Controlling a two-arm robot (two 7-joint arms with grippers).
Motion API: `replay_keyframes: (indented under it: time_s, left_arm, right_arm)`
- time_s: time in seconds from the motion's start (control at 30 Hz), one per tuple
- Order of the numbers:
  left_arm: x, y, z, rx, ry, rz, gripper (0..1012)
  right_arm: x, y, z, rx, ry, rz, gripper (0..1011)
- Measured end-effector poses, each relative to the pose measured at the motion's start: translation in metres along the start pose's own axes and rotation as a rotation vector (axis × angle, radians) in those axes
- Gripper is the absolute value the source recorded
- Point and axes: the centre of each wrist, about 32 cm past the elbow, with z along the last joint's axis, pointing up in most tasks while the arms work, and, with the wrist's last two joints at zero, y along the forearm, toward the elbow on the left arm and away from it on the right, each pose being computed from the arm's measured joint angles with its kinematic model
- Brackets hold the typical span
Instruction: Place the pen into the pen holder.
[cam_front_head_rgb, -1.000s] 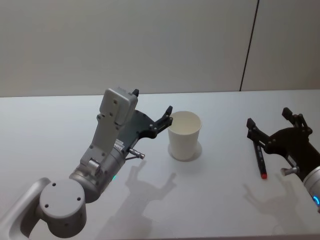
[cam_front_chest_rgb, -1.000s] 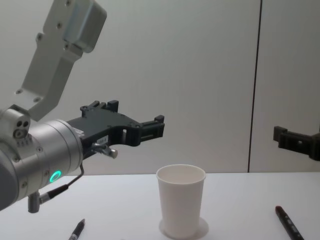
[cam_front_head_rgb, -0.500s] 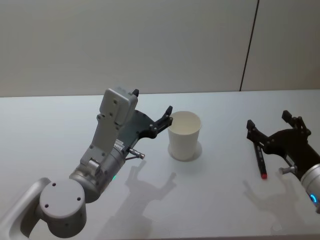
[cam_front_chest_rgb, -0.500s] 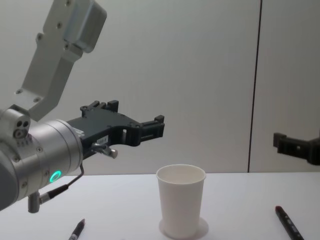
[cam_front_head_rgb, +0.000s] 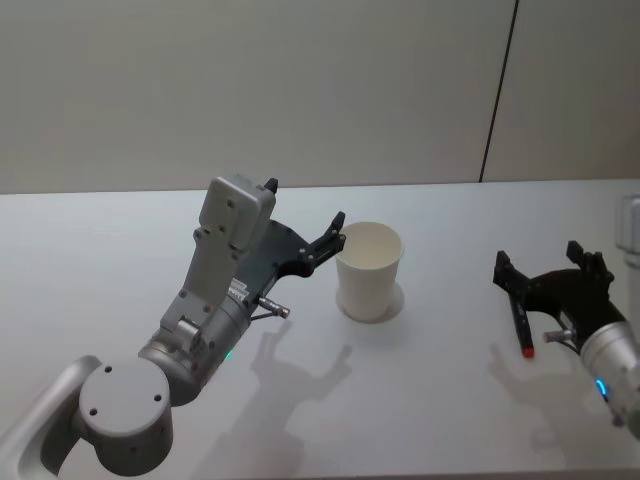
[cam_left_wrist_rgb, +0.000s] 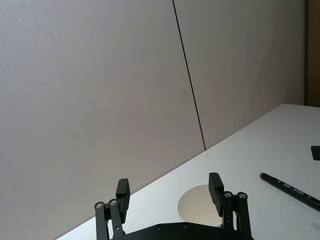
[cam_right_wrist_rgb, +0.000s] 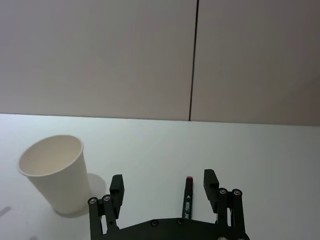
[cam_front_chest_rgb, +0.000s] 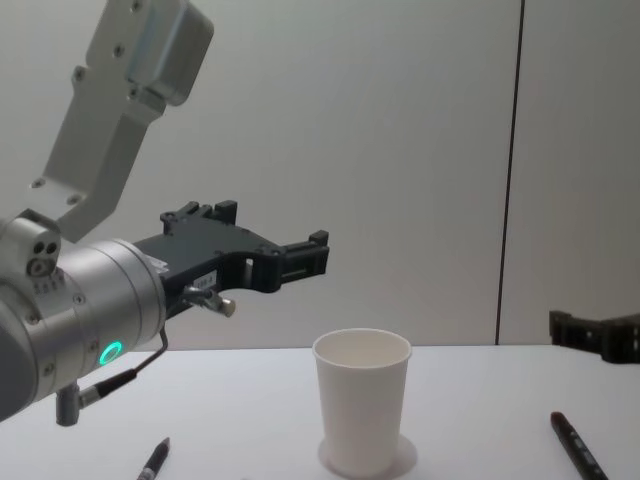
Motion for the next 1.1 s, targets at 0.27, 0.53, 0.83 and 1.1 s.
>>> replay_keyframes:
  time_s: [0.27, 0.53, 0.83, 1.1]
  left_arm:
    - [0.0, 0.0, 0.0, 0.0, 0.0, 0.0, 1004]
    - [0.0, 0.0, 0.0, 0.0, 0.0, 0.0, 1004]
    - [0.0, 0.0, 0.0, 0.0, 0.0, 0.0, 1004]
    - [0.0, 0.0, 0.0, 0.0, 0.0, 0.0, 1004]
  right_arm:
    - [-0.009, 0.015, -0.003, -0.056, 0.023, -0.079, 1002]
    - [-0.016, 0.029, -0.005, -0.102, 0.044, -0.134, 1002]
    - [-0.018, 0.048, -0.007, -0.153, 0.075, -0.186, 1001]
    - [-0.016, 0.064, -0.006, -0.194, 0.092, -0.209, 1001]
